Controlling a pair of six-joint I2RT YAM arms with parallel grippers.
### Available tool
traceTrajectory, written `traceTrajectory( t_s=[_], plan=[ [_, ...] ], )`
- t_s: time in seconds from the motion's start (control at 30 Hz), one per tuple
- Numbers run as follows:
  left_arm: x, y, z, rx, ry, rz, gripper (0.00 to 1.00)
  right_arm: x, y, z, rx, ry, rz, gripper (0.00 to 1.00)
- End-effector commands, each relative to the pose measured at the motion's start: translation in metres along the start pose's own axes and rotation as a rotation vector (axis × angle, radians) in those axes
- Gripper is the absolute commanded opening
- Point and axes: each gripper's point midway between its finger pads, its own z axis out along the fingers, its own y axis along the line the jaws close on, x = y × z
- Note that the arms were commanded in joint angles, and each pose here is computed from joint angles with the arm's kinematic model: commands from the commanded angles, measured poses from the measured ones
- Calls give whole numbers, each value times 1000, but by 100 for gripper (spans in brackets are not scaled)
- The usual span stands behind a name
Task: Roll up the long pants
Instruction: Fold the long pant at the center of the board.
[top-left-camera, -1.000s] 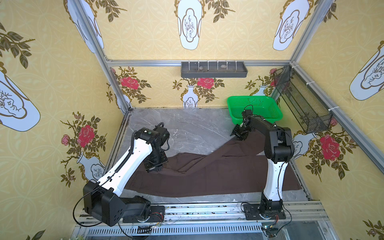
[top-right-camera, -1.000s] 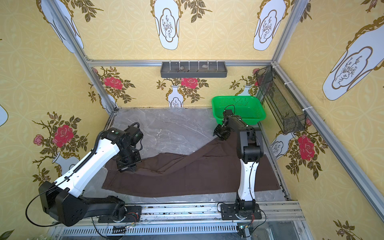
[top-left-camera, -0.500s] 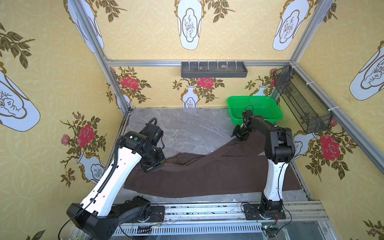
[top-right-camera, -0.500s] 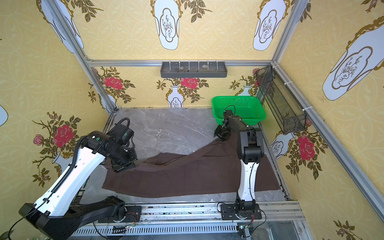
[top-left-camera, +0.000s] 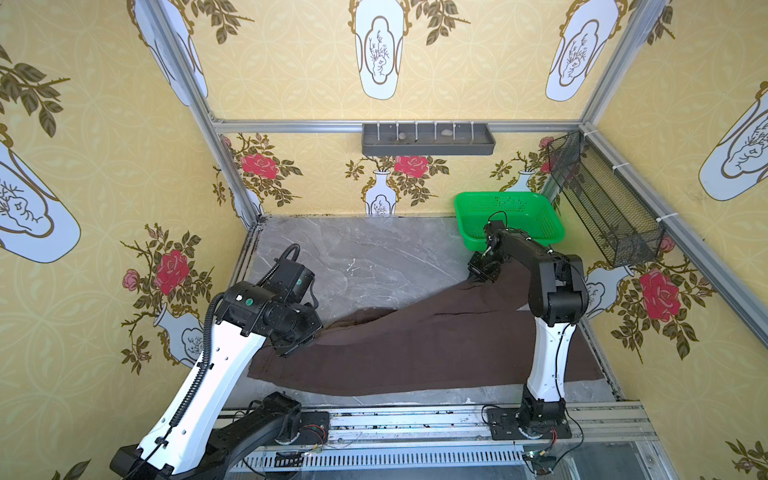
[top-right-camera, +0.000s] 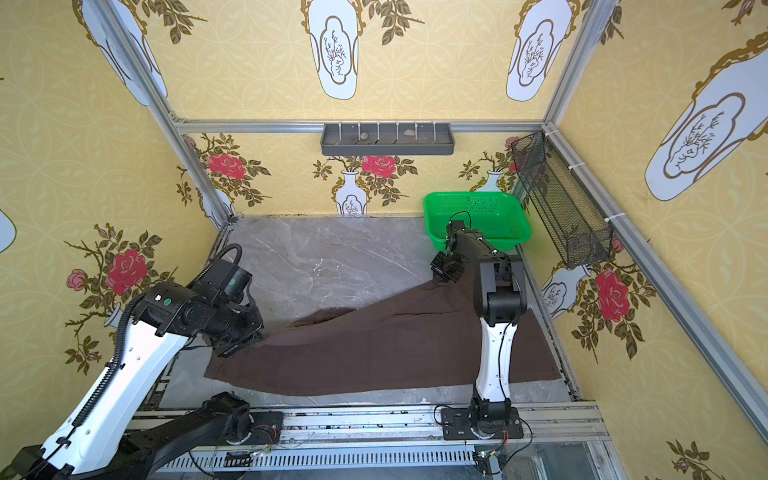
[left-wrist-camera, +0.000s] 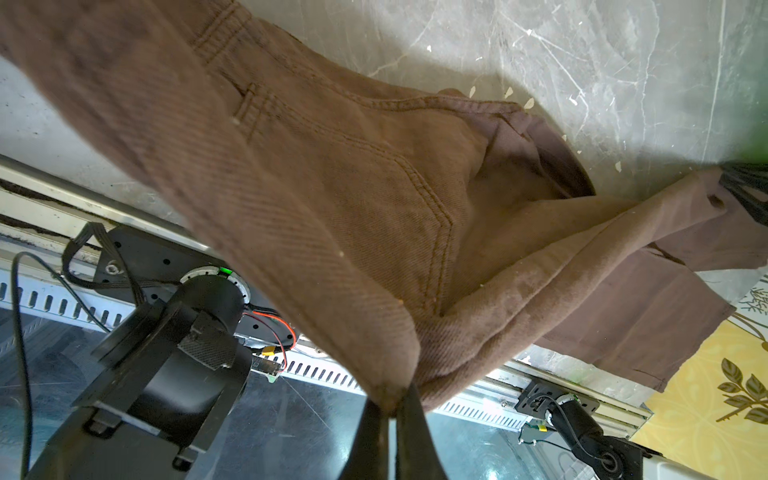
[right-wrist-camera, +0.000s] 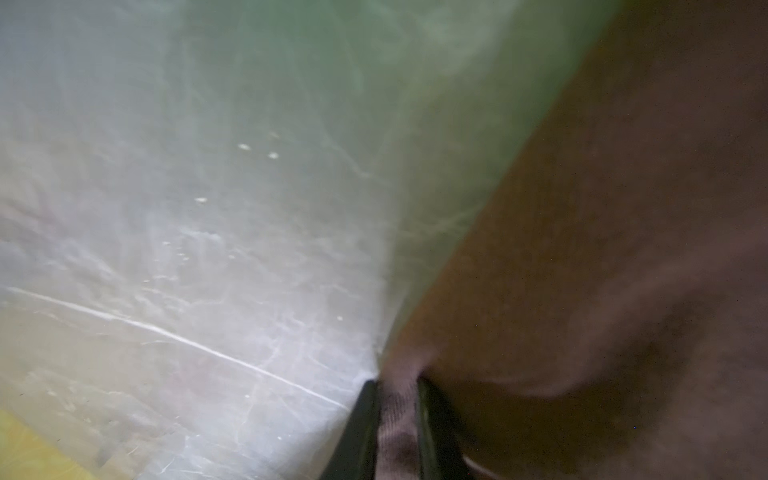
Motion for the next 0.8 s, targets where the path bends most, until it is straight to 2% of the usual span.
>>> traceTrajectory(
  t_s=[0.0,0.13,0.37,0.63,0.73,0.77],
  plan=[
    [31,52,-7,-206,115,-20,0,23,-83,1,395,61,22,14],
    [32,54,-6,-214,111,-21,0,23,-89,-3,428,51,21,0],
    [19,52,-1,-260,81,-2,0,23,-84,-15,388,15,29,0],
    [-11,29,8,-302,50,72,0,5,-58,-69,274,-86,35,0],
    [-13,28,12,-307,59,83,0,2,-52,-78,204,-84,26,0],
    [-14,28,13,-308,61,82,0,2,-50,-77,170,-77,26,8]
  ],
)
